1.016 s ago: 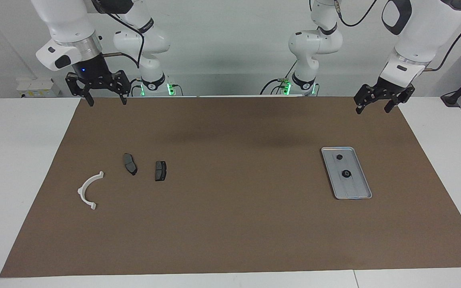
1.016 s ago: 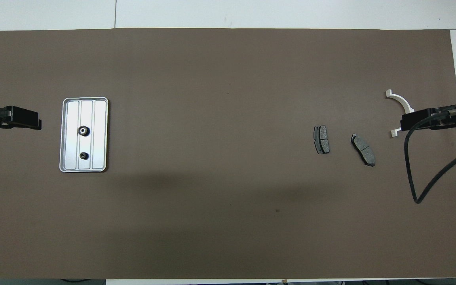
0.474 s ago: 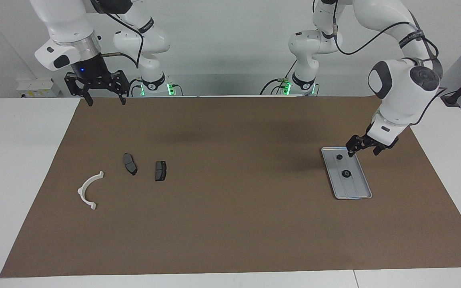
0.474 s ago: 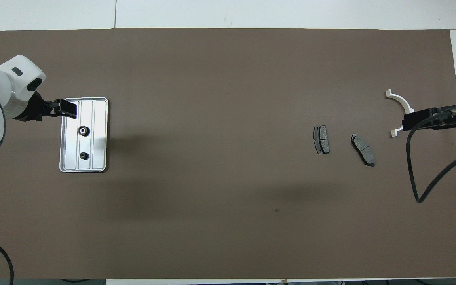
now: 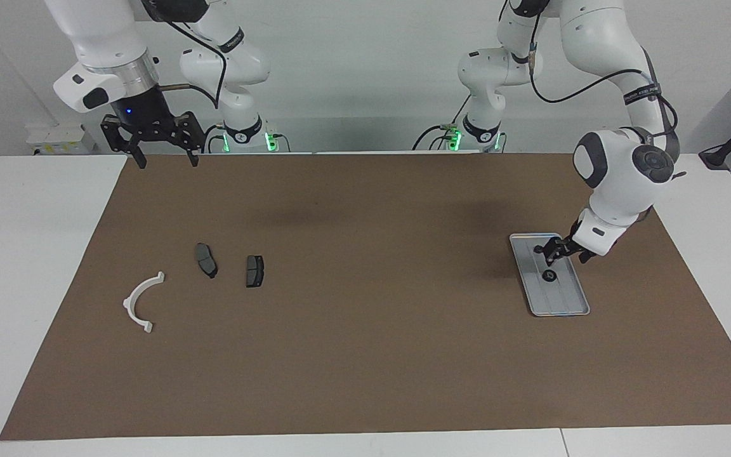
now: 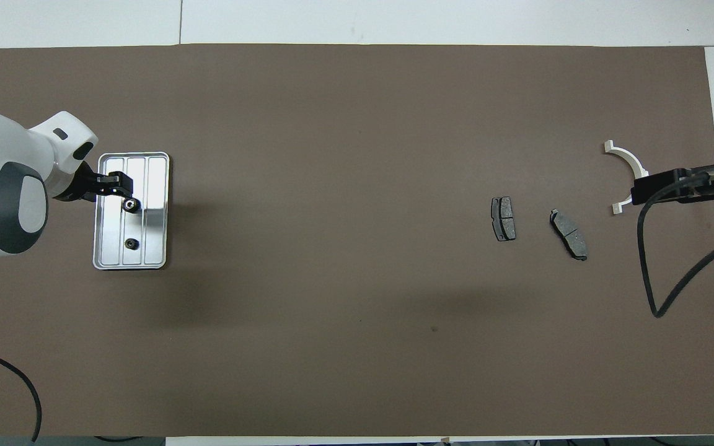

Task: Place bearing gear from tray to pile
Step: 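Reach the left gripper into the silver tray and grasp a dark bearing gear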

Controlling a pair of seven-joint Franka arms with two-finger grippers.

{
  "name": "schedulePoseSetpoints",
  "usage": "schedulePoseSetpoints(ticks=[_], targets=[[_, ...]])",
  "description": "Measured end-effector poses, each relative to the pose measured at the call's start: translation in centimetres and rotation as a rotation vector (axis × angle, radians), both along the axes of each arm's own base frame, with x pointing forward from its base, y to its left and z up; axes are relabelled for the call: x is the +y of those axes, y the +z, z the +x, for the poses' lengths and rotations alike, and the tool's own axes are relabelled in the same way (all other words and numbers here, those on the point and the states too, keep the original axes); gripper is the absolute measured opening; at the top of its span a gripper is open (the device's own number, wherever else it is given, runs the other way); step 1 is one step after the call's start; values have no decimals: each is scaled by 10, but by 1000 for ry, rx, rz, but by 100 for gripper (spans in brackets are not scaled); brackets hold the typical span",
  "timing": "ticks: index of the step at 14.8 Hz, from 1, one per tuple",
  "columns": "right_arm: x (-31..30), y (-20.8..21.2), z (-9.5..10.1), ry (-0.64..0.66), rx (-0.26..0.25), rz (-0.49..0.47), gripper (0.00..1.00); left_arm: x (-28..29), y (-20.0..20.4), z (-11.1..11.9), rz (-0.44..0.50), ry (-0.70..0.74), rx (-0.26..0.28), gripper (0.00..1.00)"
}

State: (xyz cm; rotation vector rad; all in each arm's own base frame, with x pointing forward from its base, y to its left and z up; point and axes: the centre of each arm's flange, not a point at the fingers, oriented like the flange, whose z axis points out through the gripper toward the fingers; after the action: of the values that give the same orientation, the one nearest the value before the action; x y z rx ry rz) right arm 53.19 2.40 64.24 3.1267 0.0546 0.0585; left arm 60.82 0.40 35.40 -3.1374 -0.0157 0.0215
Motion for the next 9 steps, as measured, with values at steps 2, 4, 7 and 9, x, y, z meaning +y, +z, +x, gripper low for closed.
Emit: schedulePoseSetpoints(ticks=[2, 4, 7, 9], targets=[[0, 0, 0, 0, 0, 0, 100, 1, -20, -1, -1, 10, 11, 60], [0, 0, 0, 0, 0, 0, 100, 1, -32, -3, -1, 22, 11, 60], [0, 0, 0, 0, 0, 0, 100, 1, -40, -7, -1, 27, 9, 60], [0, 0, 0, 0, 0, 0, 100, 1, -41, -7, -1, 27, 6, 60]])
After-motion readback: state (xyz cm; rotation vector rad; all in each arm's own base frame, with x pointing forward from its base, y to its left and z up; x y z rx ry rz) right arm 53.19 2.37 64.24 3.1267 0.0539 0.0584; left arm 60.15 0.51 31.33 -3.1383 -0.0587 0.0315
